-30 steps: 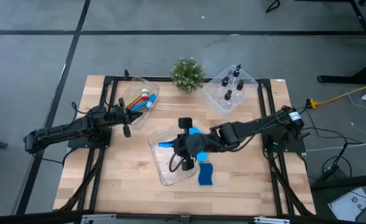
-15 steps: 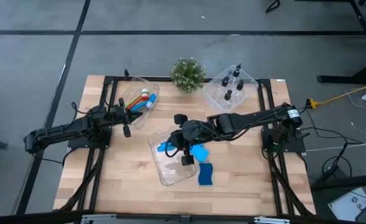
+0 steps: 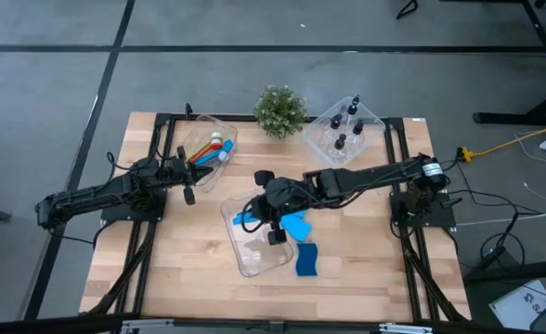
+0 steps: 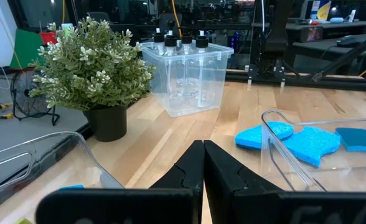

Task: Pick & Place Kitchen Sink Supplies
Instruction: Put the sponge into the bottom transparent bin

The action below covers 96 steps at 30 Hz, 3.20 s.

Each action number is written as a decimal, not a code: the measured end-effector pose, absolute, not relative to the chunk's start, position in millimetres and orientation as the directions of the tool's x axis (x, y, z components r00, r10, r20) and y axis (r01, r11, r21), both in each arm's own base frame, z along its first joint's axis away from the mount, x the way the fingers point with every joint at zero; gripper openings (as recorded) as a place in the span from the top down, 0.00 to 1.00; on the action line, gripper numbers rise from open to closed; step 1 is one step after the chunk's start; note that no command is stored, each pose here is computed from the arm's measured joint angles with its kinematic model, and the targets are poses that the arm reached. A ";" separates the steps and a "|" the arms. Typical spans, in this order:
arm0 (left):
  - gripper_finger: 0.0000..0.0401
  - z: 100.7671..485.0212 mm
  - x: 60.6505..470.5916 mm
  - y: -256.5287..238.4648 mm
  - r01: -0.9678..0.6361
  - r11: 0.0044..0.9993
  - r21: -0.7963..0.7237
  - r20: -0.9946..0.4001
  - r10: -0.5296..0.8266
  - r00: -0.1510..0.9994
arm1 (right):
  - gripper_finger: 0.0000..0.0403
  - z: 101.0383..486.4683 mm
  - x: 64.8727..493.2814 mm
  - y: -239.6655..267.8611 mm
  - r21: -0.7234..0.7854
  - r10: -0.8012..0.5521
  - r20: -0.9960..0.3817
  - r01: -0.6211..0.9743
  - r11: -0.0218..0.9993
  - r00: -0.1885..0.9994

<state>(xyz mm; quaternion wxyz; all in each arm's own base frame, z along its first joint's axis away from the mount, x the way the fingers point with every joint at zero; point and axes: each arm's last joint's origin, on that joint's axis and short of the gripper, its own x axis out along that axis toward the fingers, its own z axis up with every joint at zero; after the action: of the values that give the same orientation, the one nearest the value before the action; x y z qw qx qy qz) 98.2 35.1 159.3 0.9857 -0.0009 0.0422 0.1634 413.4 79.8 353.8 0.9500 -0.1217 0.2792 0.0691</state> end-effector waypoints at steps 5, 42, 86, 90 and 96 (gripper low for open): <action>1.00 159.4 98.2 35.0 -0.322 0.947 0.012 -0.084 0.322 0.943 | 0.97 352.9 415.0 68.5 -0.138 0.142 -0.559 -0.261 0.956 0.817; 1.00 159.0 98.4 35.1 -0.322 0.947 0.012 -0.087 0.322 0.943 | 0.96 231.4 470.0 27.3 -0.171 0.083 -0.787 -0.345 0.923 0.611; 1.00 158.9 98.4 35.1 -0.322 0.947 0.012 -0.088 0.322 0.943 | 0.87 212.4 476.4 32.3 -0.143 0.059 -0.803 -0.288 0.947 0.592; 1.00 158.9 98.4 35.1 -0.322 0.947 0.012 -0.088 0.322 0.943 | 0.83 211.7 476.2 32.5 -0.140 0.059 -0.806 -0.287 0.948 0.589; 1.00 158.9 98.4 35.1 -0.322 0.947 0.012 -0.088 0.322 0.943 | 0.75 210.5 476.0 32.4 -0.124 0.059 -0.810 -0.268 0.956 0.583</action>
<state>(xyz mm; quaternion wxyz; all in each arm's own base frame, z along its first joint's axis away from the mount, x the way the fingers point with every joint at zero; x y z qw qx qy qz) 98.4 35.1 158.9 0.9856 -0.0013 0.0443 0.1634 476.0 32.4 210.5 0.8821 -0.1169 0.4469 0.0924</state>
